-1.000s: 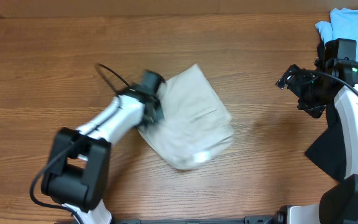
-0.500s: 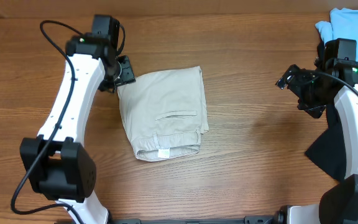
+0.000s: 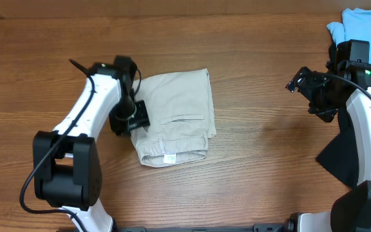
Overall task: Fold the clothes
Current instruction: 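Grasp the khakis' left edge with the left gripper and drag leftward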
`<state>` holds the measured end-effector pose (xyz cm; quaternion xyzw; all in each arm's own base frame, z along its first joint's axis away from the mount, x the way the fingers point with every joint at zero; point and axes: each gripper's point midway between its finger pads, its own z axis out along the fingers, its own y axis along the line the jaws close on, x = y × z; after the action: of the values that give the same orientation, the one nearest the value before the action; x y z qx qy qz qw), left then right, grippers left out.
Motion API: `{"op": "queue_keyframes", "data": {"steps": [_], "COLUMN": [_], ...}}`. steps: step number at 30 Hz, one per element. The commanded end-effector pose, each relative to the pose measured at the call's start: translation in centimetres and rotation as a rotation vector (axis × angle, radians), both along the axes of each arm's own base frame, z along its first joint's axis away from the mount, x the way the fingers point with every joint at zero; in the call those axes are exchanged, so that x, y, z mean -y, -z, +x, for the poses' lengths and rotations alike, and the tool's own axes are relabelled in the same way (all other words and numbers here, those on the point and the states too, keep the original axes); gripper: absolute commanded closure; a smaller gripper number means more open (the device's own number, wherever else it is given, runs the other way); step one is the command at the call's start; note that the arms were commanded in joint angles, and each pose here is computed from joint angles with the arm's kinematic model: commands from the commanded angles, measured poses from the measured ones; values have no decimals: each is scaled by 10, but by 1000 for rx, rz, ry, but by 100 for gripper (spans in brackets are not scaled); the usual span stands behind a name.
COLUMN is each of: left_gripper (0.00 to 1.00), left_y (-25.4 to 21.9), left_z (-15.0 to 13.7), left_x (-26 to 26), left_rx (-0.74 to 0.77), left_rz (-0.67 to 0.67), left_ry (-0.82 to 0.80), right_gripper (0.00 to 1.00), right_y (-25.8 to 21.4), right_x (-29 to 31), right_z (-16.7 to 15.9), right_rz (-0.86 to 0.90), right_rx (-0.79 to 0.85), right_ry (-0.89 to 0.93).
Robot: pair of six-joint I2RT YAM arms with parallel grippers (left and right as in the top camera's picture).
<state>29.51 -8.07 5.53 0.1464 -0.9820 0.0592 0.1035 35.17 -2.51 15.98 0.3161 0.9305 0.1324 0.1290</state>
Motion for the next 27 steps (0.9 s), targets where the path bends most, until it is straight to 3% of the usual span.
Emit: {"op": "queue_keyframes", "data": {"steps": [1,6,8,22,27], "left_gripper": [45,24,5,5,6], "left_y": [11,14,16,59,63], "left_z": [-18,-23,-26,-48,-34], "left_x": [10,11,12,14,-26], "left_rx": [-57,-69,-71,-72,-2], "left_rz": [-39,-35,-18,19,241], "left_ry": [-17,4,26,12,-20], "right_gripper": [0,0,0,0,0], "right_y": [-3,-3,-3,-3,-3], "right_x": [2,2,2,2,2], "right_z": [3,3,3,3,3], "right_rz": [-10,-10,-10,-10,-10], "right_rx": [13,13,13,13,13], "right_ry": [2,2,2,2,2]}}
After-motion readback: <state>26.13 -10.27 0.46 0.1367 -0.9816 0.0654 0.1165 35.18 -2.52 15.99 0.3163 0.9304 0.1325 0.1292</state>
